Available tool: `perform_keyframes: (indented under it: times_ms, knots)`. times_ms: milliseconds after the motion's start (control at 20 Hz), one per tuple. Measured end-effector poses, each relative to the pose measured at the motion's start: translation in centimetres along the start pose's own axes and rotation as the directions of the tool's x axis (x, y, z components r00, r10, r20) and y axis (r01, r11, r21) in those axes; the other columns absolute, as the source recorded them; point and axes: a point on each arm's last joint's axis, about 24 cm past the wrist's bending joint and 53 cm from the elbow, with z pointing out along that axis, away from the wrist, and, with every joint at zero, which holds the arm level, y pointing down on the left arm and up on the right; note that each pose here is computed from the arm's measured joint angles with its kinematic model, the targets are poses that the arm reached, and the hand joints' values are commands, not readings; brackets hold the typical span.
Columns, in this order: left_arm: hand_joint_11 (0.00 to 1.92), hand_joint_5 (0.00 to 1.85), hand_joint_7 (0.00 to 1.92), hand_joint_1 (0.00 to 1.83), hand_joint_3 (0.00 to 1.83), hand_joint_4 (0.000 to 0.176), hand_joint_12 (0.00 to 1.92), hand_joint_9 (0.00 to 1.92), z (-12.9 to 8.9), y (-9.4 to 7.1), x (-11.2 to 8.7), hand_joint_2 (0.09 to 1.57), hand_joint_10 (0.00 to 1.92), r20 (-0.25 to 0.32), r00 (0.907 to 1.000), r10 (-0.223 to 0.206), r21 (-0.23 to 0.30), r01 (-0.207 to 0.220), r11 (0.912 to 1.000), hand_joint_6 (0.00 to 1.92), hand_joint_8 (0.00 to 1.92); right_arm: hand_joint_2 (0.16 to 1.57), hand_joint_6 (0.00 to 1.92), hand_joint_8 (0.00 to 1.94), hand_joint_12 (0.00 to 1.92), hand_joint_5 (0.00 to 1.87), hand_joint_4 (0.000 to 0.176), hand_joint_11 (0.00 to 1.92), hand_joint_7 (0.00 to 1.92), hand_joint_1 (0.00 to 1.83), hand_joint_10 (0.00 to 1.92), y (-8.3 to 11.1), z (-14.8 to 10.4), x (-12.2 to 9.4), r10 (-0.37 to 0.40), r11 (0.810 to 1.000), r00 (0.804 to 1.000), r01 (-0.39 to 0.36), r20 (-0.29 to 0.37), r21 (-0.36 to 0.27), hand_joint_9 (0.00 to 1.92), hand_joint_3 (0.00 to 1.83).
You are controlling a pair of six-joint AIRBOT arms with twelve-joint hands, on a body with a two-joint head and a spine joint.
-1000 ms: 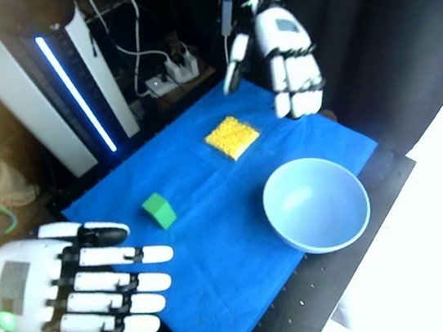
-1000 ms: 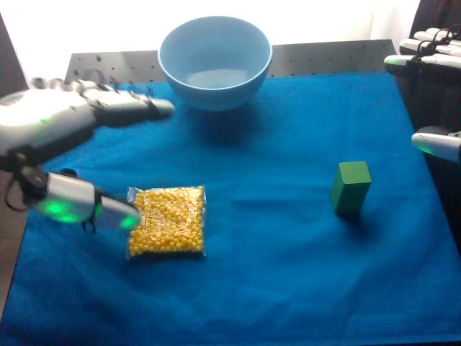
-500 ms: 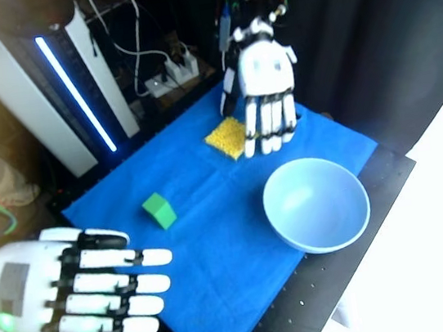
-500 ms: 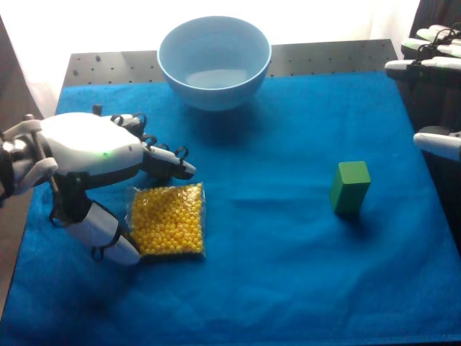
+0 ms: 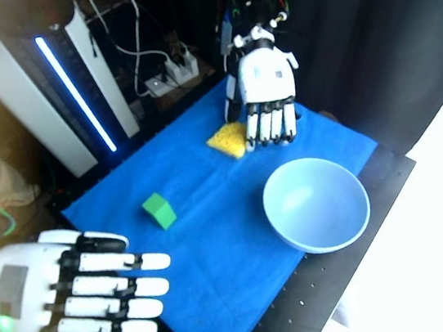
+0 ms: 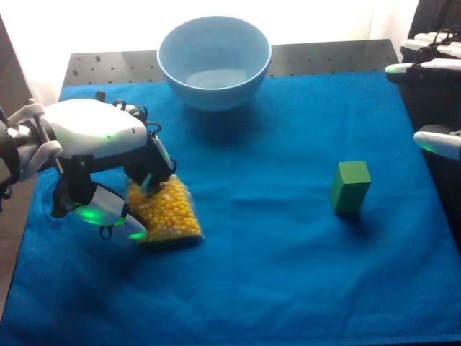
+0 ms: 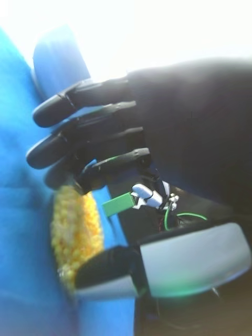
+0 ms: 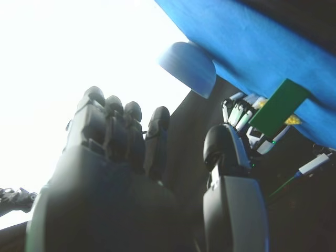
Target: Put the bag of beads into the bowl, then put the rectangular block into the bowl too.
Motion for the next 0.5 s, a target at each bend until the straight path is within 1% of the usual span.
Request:
perform_keyframes:
  times_ms: [50,100,150,200,250,300,350,400,450,500]
  knots:
    - [0.15,1.13,0.95,1.15,0.00,0.000,1.63,0.60,0.0,0.2,-0.1,1.05,1.31,0.003,1.0000,-0.009,-0.004,0.009,1.0000,0.75,1.16,1.23,0.00,0.00,0.19,0.46,0.000,0.00,0.21,0.79,0.00,-0.1,0.0,0.0,-0.002,1.000,1.000,0.002,0.000,-0.001,0.11,0.00]
    - [0.18,1.18,1.01,1.19,0.00,0.000,1.65,0.65,0.0,0.2,-0.5,1.03,1.33,0.018,0.9994,-0.029,-0.004,0.029,0.9996,0.66,1.06,1.24,0.00,0.00,0.21,0.45,0.000,0.00,0.20,0.83,0.00,-0.2,0.0,0.2,-0.001,1.000,1.000,0.001,-0.004,0.005,0.10,0.00]
    - [0.18,1.18,1.01,1.19,0.00,0.000,1.65,0.65,-0.1,0.2,-0.6,1.03,1.33,0.022,0.9992,-0.033,-0.002,0.033,0.9994,0.66,1.06,1.24,0.00,0.00,0.21,0.45,0.000,0.00,0.20,0.83,0.00,-0.2,0.0,0.2,-0.001,1.000,1.000,0.001,-0.004,0.005,0.10,0.00]
    - [0.18,1.21,1.07,1.26,0.00,0.000,1.64,0.65,-0.2,0.1,-0.8,1.05,1.31,0.030,0.9988,-0.038,0.002,0.038,0.9993,0.45,1.06,1.24,0.00,0.00,0.27,0.46,0.000,0.00,0.21,0.85,0.00,-0.2,0.0,0.1,0.000,1.000,1.000,0.000,-0.003,0.005,0.11,0.00]
    - [0.15,1.20,1.00,1.21,0.00,0.000,1.74,0.59,-0.8,-0.1,-1.4,1.03,1.44,0.048,0.9980,-0.042,0.010,0.041,0.9991,0.59,1.09,1.24,0.00,0.00,0.31,0.46,0.000,0.00,0.21,0.86,0.00,-0.2,0.0,0.1,-0.001,1.000,1.000,0.001,-0.003,0.005,0.11,0.00]
    - [0.22,1.19,1.03,1.27,0.00,0.000,1.81,0.64,-1.4,-0.2,-2.3,1.06,1.46,0.075,0.9964,-0.041,0.019,0.039,0.9990,0.45,1.15,1.24,0.00,0.00,0.39,0.46,0.000,0.00,0.21,0.87,0.00,-0.3,0.0,0.1,-0.002,1.000,1.000,0.002,-0.004,0.008,0.12,0.00]
    - [0.32,1.17,0.85,1.20,0.00,0.000,1.90,0.57,-1.8,-0.1,-3.6,1.04,1.75,0.104,0.9938,-0.039,0.022,0.037,0.9991,0.62,1.43,1.25,0.00,0.00,0.40,0.46,0.000,0.00,0.21,0.87,0.00,-0.4,0.0,0.1,-0.002,1.000,1.000,0.002,-0.003,0.011,0.13,0.00]
    - [0.48,1.17,0.76,1.19,0.00,0.000,1.92,0.58,-2.5,-0.1,-6.1,1.03,1.88,0.164,0.9860,-0.032,0.028,0.028,0.9992,0.66,1.62,1.24,0.00,0.00,0.40,0.47,0.006,0.00,0.20,0.85,0.00,-0.4,0.0,0.1,-0.002,1.000,1.000,0.002,-0.004,0.013,0.13,0.00]
    - [0.53,1.17,0.76,1.19,0.00,0.000,1.92,0.64,-2.9,-0.4,-8.4,1.03,1.69,0.222,0.9746,-0.030,0.044,0.020,0.9988,0.67,1.49,1.24,0.00,0.00,0.37,0.48,0.010,0.00,0.20,0.85,0.00,-0.4,0.1,0.1,-0.003,1.000,1.000,0.003,-0.005,0.013,0.11,0.00]
    - [0.50,1.22,0.80,1.24,0.00,0.000,1.75,0.66,-3.2,-0.9,-10.7,1.09,1.41,0.276,0.9608,-0.021,0.060,0.004,0.9982,0.55,1.34,1.24,0.00,0.00,0.31,0.48,0.012,0.00,0.21,0.84,0.00,-0.4,0.1,0.1,-0.002,1.000,1.000,0.002,-0.005,0.013,0.11,0.00]
